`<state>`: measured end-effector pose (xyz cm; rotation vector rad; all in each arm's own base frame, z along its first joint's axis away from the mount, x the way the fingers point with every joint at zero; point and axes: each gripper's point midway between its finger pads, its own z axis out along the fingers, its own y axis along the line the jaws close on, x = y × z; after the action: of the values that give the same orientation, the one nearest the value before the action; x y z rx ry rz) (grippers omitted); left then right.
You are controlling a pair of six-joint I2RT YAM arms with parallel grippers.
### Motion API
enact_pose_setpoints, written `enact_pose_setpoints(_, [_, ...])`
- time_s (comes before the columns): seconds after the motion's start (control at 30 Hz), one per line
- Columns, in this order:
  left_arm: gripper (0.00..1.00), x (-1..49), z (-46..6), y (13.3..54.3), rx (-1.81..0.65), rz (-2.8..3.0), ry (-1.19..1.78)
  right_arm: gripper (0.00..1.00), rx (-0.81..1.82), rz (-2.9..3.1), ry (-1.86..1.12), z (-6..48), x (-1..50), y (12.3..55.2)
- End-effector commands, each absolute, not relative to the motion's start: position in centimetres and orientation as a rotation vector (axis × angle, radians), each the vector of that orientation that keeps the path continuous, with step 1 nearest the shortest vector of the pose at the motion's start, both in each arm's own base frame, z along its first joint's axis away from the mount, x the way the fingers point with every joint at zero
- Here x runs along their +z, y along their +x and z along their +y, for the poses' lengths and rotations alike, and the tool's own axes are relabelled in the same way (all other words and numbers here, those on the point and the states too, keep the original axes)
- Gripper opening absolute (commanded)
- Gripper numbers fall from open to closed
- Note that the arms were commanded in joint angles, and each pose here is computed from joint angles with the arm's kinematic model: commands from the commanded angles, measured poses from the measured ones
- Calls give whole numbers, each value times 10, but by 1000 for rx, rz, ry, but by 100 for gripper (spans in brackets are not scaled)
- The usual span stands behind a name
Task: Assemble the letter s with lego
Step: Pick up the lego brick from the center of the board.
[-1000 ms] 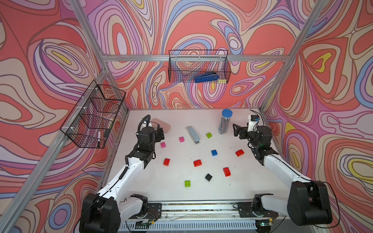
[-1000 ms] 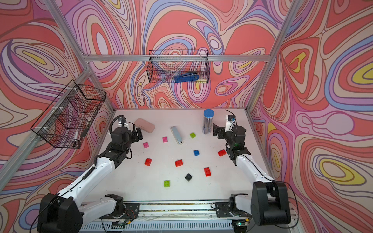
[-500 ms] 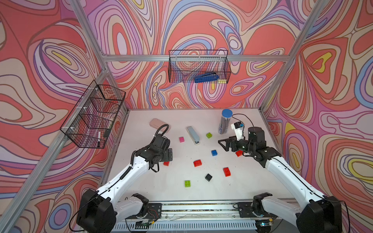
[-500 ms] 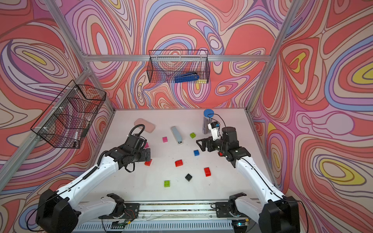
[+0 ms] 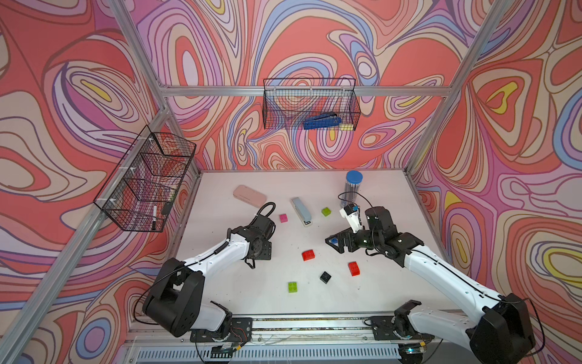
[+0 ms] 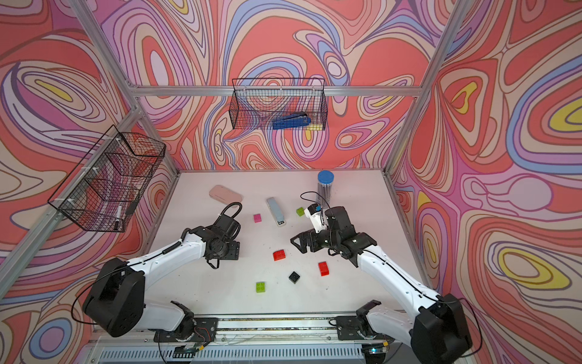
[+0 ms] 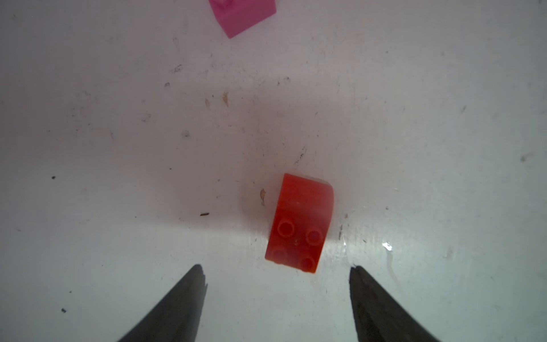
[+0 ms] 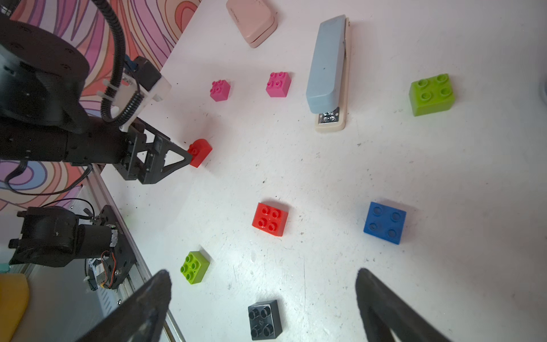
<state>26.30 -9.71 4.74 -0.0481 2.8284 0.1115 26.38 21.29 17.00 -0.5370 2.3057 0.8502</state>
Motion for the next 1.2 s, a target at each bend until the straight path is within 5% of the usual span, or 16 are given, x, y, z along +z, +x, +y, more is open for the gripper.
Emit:
enact_pose_setpoints(0.0, [75, 52, -101, 273, 114, 2805, -23, 98, 826, 2328, -512, 210, 162, 263])
enact_pose_setpoints(0.37, [58, 27, -107, 283, 163, 2863, 7, 98, 805, 2362, -502, 208, 154, 263])
enact_pose_setpoints(0.6, [32, 20, -108, 277, 142, 2891, -37, 98, 777, 2384, -480, 204, 150, 265])
enact_pose_setpoints(0.9, [29, 35, -122, 248, -34, 2897, -546, 98, 700, 2413, -460, 201, 144, 279])
enact_pose_setpoints(1.17, [28, 39, -130, 239, 48, 2839, -965, 98, 714, 2391, -490, 211, 145, 294])
